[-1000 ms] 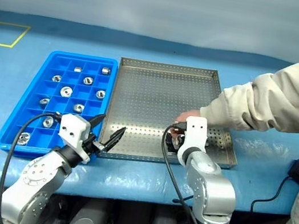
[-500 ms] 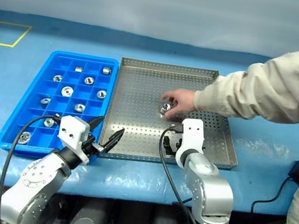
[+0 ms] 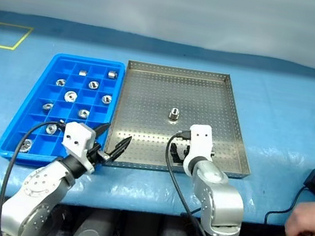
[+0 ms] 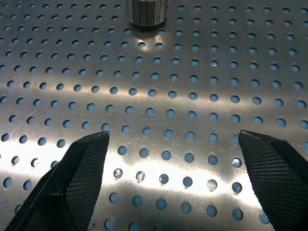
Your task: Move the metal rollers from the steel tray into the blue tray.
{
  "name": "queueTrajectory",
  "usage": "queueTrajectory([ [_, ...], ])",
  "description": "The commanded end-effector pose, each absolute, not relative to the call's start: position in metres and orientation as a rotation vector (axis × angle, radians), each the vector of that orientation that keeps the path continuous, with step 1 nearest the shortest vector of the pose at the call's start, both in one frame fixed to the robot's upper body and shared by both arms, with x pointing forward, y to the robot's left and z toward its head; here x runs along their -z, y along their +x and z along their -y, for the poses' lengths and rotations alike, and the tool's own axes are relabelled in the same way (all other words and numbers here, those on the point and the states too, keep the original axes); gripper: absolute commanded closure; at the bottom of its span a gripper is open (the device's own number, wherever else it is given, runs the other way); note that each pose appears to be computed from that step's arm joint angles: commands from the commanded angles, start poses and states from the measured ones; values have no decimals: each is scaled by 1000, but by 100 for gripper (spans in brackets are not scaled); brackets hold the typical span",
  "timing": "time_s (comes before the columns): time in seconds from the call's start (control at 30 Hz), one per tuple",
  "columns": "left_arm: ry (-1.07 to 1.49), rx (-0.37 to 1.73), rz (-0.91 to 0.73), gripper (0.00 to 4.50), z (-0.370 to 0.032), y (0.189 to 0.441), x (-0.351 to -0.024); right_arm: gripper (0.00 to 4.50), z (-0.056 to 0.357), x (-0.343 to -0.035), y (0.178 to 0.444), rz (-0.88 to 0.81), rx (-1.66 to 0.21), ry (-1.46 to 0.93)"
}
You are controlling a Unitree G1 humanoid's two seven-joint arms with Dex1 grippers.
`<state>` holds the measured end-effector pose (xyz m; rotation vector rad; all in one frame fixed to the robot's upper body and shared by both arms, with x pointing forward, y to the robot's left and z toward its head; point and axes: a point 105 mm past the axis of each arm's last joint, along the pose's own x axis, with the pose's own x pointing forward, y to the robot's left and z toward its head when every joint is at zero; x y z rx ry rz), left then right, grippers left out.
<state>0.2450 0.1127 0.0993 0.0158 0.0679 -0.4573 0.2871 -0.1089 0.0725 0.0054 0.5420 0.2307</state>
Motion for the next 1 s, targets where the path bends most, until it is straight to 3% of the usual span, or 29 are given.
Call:
queueTrajectory([
  [0.03, 11, 481, -27, 41, -106, 244, -109, 1, 109, -83, 292, -482, -227, -2],
  [0.17, 11, 485, -29, 41, -105, 245, -109, 1, 111, -94, 307, -405, -204, -44],
  [0.43, 23, 492, -28, 41, -103, 248, -110, 1, 96, -120, 366, -204, -176, -91],
  [0.7, 24, 462, -33, 41, -107, 247, -110, 1, 73, -110, 393, -193, -230, -44],
  [0.97, 25, 441, -31, 41, -109, 247, -111, 1, 68, -80, 409, -255, -247, -63],
  [1.0, 25, 440, -31, 41, -110, 247, -111, 19, 70, -75, 410, -264, -242, -65],
])
